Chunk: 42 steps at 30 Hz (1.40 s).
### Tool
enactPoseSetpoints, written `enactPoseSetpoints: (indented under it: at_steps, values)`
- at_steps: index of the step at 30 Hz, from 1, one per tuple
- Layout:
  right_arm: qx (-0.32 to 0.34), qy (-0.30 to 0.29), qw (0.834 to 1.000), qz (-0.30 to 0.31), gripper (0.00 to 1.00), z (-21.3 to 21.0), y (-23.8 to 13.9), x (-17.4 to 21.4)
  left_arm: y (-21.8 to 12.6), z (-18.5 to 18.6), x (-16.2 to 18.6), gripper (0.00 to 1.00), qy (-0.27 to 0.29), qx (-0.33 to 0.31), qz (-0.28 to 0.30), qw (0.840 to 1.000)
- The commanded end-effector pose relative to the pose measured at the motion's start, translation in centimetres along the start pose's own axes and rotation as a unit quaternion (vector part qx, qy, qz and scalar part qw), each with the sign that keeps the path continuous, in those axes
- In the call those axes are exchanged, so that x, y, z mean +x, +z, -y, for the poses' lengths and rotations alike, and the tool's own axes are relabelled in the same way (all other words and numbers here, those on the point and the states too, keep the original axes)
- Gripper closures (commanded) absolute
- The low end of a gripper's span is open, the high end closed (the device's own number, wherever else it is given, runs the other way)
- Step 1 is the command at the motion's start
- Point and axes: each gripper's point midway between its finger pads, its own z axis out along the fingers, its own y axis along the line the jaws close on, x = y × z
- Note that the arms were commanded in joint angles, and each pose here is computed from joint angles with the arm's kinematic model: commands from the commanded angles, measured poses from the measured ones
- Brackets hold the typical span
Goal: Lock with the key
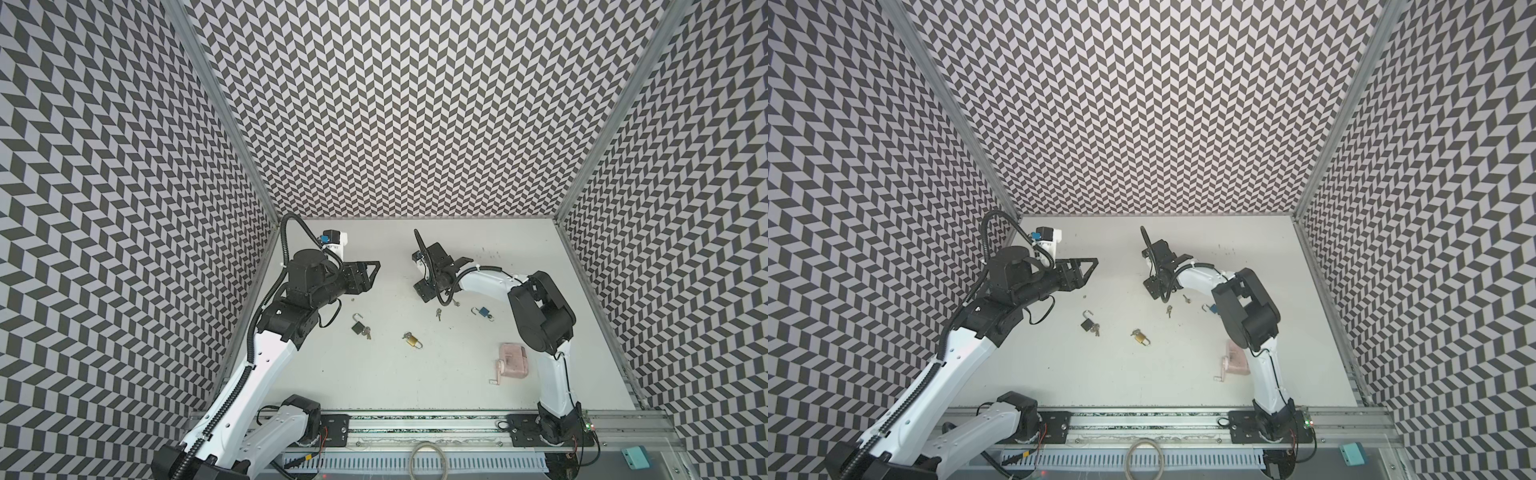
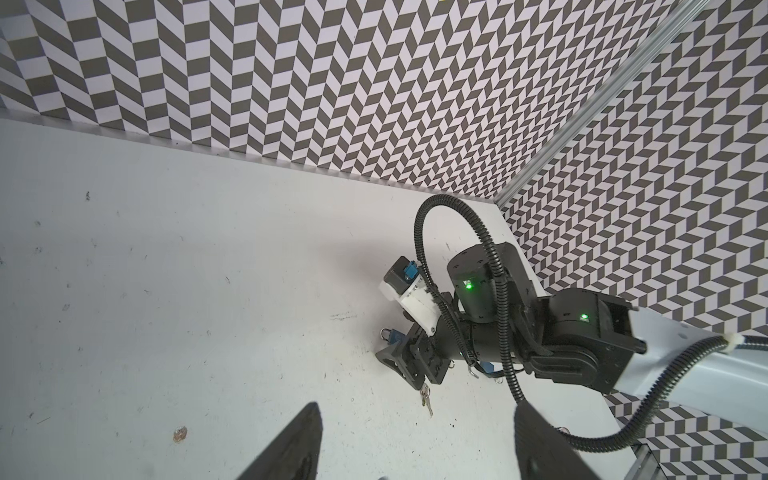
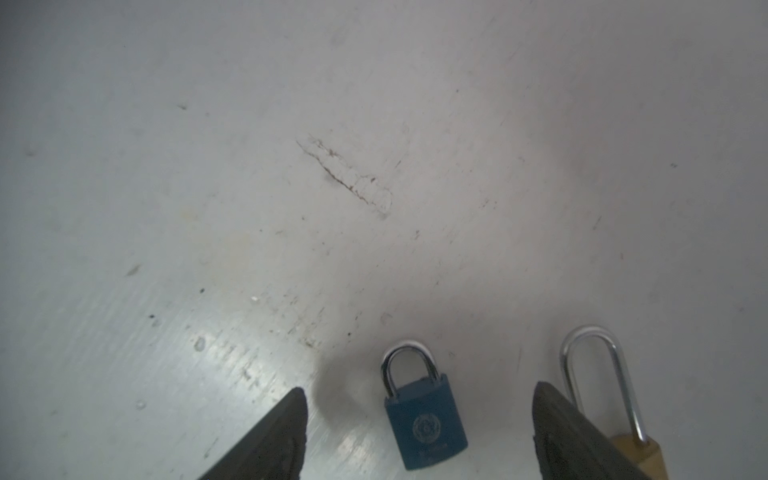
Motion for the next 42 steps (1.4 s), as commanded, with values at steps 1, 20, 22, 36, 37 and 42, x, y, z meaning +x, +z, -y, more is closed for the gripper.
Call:
enactPoseSetpoints:
  at_steps: [1,20,22,36,37,42]
  values:
    - [-0.001,0.03,0.994,0.105,0.16,0.5,-4.9,-4.7,-0.2,-0.5,-0.4,0.26,0.007,-0.014,0.007,1.0]
    - [0.081,0.209,0.952,0.207,0.0,5.3,-16.0,0.2,0.9,-0.1,1.9,0.26,0.0,0.028,0.002,1.0]
    - [0.092,0.212,0.96,0.16,0.0,5.8,-15.2,2.6,1.6,0.3,2.7,0.26,0.0,0.034,-0.002,0.999]
    - [0.129,0.289,0.948,0.024,0.24,10.4,-10.9,11.6,9.2,8.1,10.7,0.27,0.002,0.123,-0.084,0.989]
    - [0.125,0.294,0.947,0.02,0.27,10.7,-10.5,11.9,9.7,8.6,11.3,0.27,0.004,0.129,-0.093,0.987]
    - [0.077,0.302,0.95,-0.007,0.37,10.8,-8.6,12.1,10.6,10.4,12.7,0.27,0.016,0.154,-0.111,0.982]
